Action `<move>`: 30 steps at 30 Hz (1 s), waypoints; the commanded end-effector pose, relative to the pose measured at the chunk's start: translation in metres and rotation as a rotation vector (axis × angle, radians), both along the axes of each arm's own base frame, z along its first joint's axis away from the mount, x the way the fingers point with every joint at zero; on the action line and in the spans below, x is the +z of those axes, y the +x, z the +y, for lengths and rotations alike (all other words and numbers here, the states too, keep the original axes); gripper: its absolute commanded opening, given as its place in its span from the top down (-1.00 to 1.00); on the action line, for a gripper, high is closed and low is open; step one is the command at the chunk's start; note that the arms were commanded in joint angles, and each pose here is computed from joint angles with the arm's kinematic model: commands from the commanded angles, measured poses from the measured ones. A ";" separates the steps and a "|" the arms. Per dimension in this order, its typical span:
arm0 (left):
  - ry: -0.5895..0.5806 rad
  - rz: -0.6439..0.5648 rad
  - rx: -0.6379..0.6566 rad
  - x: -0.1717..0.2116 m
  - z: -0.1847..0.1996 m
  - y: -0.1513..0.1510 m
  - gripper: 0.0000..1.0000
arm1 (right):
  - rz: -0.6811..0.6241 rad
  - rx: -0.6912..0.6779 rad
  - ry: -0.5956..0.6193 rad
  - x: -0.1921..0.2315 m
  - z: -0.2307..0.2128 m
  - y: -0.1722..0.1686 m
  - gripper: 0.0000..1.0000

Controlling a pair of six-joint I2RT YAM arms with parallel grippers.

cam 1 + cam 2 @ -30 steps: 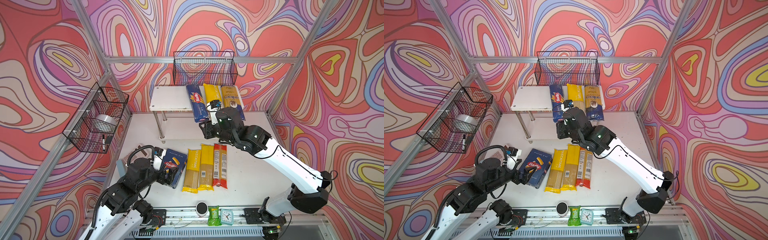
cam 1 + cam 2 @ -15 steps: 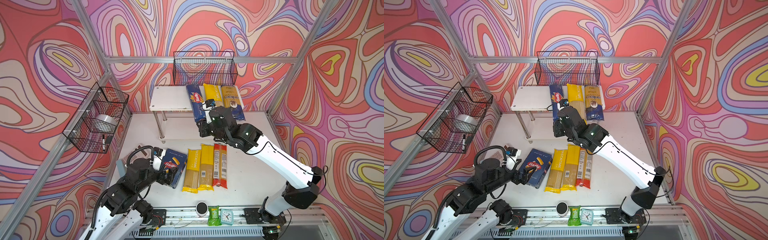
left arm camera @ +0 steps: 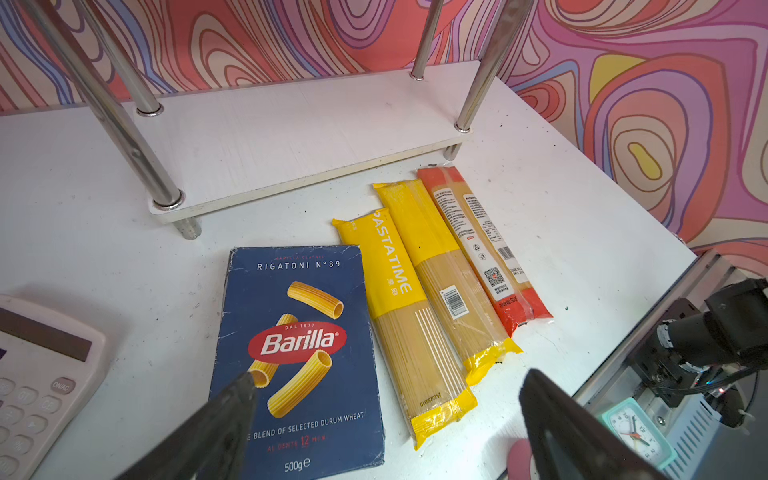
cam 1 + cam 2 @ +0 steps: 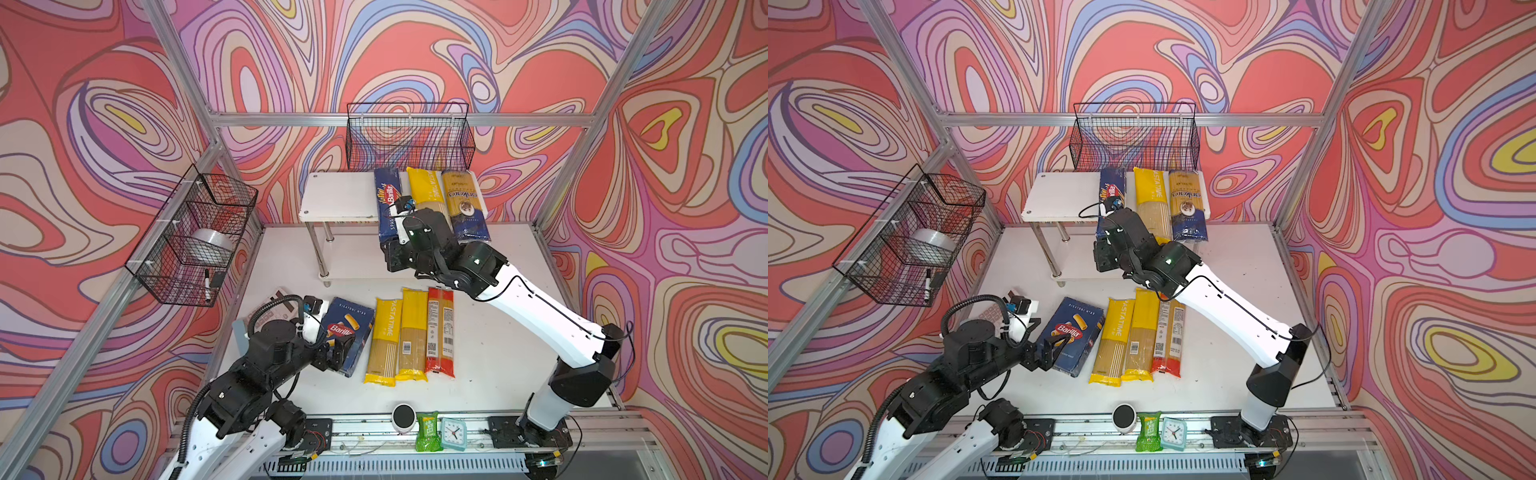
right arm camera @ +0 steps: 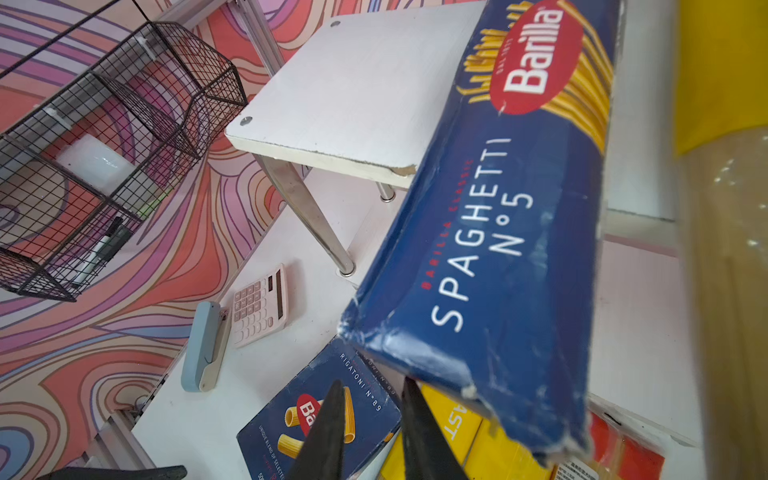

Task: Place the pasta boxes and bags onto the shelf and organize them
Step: 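Push the Barilla box upright against the Pastatime bag with the right gripper, then withdraw the right gripper and move it over the red-and-yellow spaghetti bag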

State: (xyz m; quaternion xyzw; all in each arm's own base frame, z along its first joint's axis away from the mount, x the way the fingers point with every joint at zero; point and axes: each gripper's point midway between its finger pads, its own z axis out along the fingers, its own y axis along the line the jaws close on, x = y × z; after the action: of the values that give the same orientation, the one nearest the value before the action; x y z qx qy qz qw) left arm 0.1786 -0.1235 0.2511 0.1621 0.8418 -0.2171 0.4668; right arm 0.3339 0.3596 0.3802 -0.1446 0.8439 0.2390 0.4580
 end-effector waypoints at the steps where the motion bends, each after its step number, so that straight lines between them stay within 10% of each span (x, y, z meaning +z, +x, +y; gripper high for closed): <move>1: 0.001 -0.002 0.004 0.001 0.002 -0.002 -1.00 | -0.031 -0.021 -0.006 0.003 0.003 0.013 0.50; 17: -0.010 0.058 -0.028 0.002 0.001 -0.016 -1.00 | 0.058 0.083 -0.022 0.003 -0.026 -0.052 0.13; 30: -0.110 0.110 0.065 -0.009 0.000 -0.006 -1.00 | 0.150 -0.114 -0.145 -0.060 -0.103 -0.122 -0.09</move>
State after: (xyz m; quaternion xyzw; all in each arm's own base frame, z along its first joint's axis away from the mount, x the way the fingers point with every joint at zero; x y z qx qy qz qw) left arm 0.1677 -0.1222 0.2516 0.1290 0.8495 -0.2480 0.4474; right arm 0.2152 0.2826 0.3398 -0.1612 0.8828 0.1885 0.3990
